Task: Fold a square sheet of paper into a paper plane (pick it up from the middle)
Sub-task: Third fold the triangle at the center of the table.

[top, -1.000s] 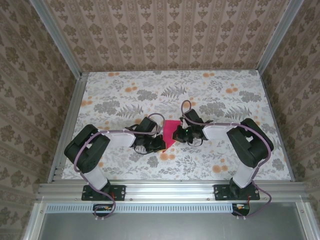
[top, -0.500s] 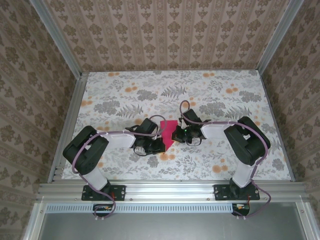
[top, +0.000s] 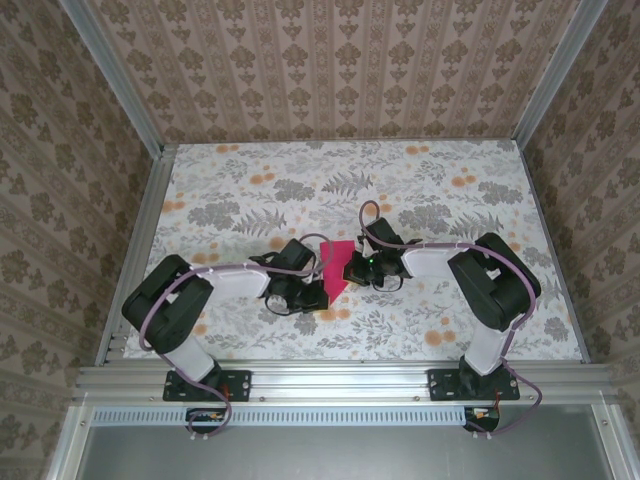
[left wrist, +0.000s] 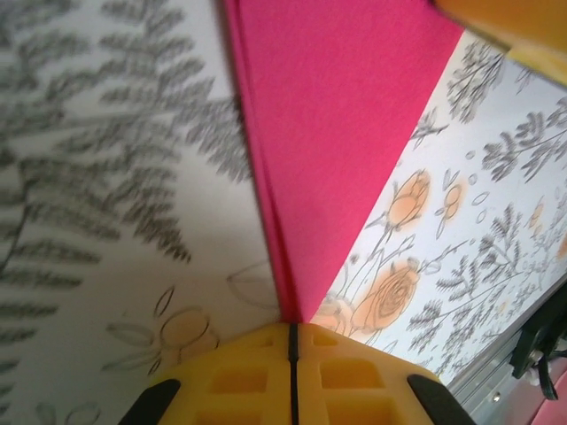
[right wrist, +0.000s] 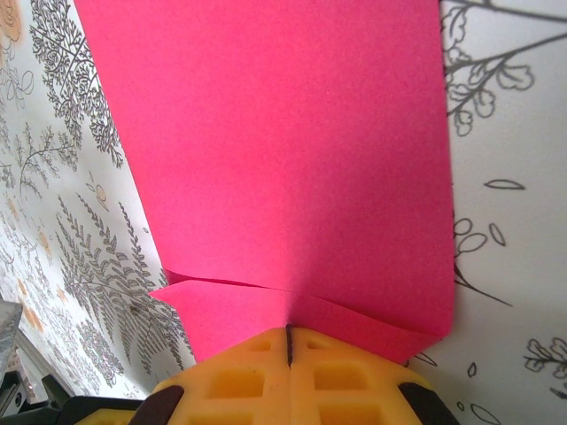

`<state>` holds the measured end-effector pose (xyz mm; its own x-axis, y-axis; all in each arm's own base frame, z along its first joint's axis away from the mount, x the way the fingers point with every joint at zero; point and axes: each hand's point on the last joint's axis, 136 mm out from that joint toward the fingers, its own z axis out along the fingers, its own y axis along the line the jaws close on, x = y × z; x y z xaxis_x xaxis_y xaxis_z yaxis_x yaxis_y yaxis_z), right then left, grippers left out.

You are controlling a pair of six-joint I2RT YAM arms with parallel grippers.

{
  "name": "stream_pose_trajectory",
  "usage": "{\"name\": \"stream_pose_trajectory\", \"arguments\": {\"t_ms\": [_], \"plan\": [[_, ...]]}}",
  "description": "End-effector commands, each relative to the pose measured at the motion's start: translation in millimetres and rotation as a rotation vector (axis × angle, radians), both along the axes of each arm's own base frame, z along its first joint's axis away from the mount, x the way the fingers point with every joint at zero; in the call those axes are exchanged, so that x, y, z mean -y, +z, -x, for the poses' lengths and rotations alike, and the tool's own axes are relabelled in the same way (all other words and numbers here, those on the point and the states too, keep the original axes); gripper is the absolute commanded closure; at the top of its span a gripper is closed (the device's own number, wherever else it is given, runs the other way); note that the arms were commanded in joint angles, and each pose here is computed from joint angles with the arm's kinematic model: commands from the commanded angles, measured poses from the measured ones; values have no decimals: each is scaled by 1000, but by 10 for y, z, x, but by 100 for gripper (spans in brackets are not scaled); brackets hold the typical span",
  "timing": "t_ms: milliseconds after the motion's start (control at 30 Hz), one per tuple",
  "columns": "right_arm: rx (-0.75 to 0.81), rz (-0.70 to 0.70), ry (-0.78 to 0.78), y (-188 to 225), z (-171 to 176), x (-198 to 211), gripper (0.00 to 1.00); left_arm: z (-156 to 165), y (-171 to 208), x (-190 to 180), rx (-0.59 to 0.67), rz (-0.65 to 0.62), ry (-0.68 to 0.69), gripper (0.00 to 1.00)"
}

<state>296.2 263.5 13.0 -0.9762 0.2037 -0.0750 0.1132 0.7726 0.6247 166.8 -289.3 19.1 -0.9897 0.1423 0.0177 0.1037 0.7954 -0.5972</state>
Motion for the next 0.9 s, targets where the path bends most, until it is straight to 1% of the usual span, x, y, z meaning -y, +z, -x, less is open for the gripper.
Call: {"name": "stream_pose_trajectory", "arguments": {"t_ms": [0, 100, 200, 367, 500, 667, 867], "plan": [[-87, 121, -55, -302, 111, 225, 95, -36, 152, -58, 63, -17, 1, 92], [-89, 121, -56, -311, 110, 227, 95, -225, 379, 49, 153, 52, 29, 92], [-91, 121, -59, -324, 111, 227, 95, -337, 445, 121, 182, 68, 35, 91], [-94, 119, -61, -328, 104, 224, 95, -357, 289, 239, 125, 56, 6, 91], [-97, 119, -65, -337, 108, 228, 95, -324, 153, 256, 80, 34, -6, 91], [-103, 123, -67, -359, 112, 238, 95, -216, -18, 149, 21, -25, -7, 91], [-116, 131, -77, -390, 125, 269, 95, 30, -190, -16, -58, -92, -49, 91]]}}
